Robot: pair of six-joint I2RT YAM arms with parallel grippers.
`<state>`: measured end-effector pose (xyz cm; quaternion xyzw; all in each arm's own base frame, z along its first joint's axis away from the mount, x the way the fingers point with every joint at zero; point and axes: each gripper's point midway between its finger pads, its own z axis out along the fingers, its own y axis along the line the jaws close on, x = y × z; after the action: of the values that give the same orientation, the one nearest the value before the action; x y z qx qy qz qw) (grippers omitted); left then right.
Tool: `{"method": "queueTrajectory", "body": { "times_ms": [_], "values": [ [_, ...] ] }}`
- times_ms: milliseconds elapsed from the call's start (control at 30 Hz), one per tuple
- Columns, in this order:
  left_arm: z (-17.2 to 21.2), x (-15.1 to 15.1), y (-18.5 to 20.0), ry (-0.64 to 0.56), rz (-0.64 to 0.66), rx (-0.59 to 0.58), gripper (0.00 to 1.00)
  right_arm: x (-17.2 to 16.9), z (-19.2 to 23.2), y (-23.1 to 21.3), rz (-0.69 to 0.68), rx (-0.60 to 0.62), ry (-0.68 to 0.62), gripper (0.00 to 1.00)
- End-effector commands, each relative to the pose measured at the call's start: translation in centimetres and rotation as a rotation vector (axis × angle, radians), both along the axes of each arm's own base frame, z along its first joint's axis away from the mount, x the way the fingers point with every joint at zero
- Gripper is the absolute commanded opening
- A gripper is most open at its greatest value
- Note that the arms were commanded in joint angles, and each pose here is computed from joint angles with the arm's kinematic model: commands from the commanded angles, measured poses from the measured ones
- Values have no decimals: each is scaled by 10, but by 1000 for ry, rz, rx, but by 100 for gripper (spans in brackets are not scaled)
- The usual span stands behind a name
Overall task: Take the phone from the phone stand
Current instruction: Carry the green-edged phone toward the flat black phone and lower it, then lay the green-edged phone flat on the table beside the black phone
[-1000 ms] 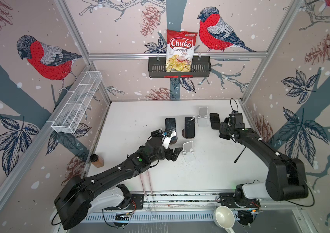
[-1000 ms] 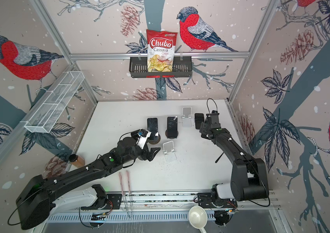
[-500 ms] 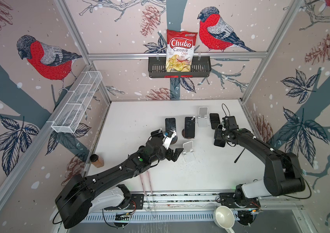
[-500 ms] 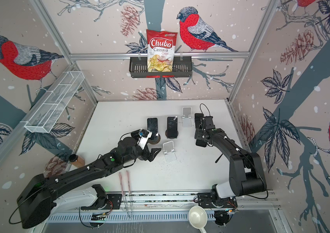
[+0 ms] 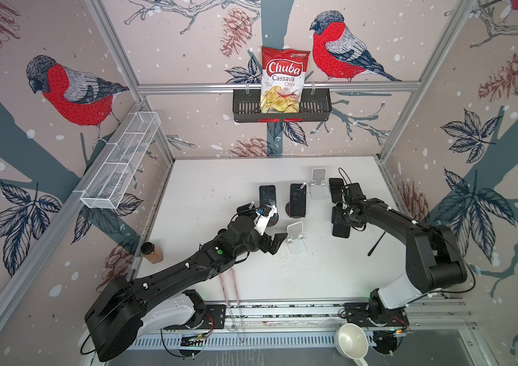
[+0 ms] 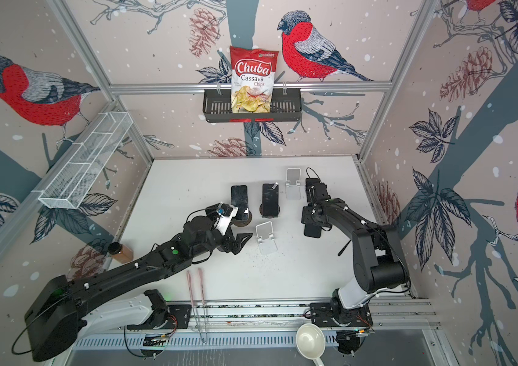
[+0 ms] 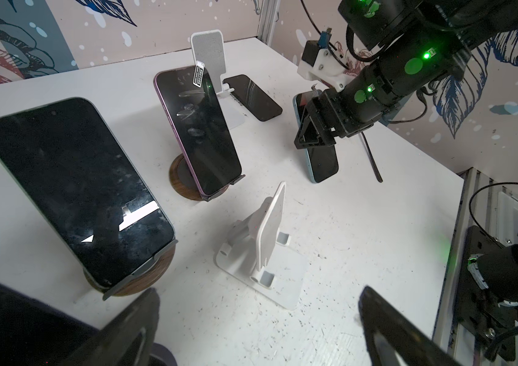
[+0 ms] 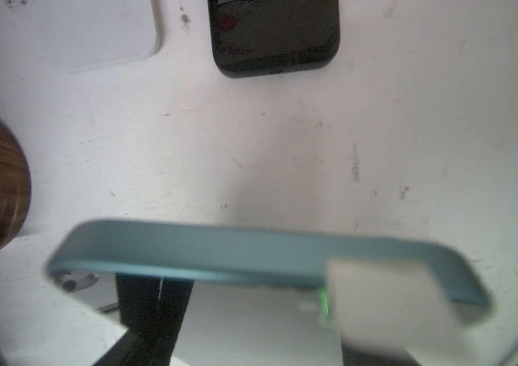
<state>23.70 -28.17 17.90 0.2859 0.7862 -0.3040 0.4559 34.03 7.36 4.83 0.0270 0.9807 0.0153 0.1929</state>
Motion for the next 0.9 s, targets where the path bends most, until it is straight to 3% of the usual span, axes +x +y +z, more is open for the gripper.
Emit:
{"method": "queueTrajectory", "body": {
  "times_ms": [0, 867],
  "values": [
    [12, 0, -4, -42, -16, -36, 97, -1, -6, 0, 8, -11, 23, 65],
    [22, -3, 5, -87, -5, -50, 97, 6, -30, -15, -16, -97, 102, 65]
  ]
}}
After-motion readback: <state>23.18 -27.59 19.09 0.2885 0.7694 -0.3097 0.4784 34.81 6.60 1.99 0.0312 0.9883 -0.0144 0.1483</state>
